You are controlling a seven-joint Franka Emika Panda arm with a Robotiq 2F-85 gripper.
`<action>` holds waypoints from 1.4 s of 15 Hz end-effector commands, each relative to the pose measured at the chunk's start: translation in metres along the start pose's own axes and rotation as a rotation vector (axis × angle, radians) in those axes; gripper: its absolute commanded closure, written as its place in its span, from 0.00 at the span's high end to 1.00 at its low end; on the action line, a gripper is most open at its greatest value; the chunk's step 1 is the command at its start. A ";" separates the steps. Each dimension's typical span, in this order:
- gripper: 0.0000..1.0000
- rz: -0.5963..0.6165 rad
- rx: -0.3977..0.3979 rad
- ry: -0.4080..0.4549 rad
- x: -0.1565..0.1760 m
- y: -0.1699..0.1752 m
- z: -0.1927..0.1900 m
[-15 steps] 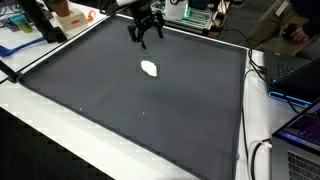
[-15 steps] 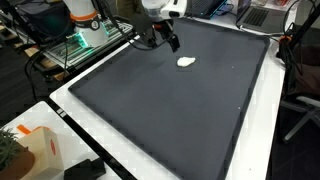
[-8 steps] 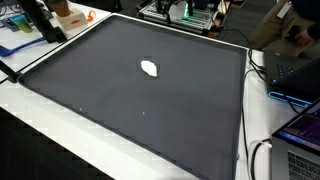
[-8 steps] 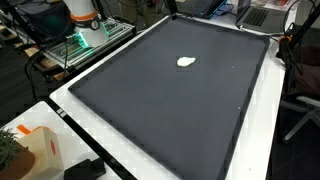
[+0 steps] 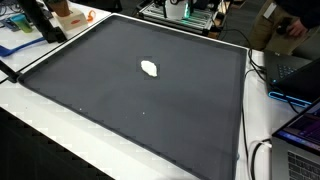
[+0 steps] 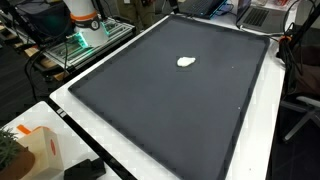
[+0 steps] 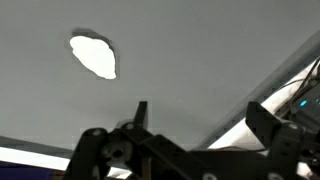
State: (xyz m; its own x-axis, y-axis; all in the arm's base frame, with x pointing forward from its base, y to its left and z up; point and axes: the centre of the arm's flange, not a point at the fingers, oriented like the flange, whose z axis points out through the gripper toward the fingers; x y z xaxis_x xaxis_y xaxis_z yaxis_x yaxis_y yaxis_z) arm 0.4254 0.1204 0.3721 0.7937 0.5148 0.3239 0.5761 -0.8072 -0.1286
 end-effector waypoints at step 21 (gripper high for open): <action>1.00 0.307 0.047 -0.124 0.000 -0.013 0.007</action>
State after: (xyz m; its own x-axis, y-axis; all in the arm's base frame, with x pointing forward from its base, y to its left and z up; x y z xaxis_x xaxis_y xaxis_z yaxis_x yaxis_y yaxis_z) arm 0.4228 0.1330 0.3700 0.9440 0.2878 0.1615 0.3209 -0.9146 -0.2459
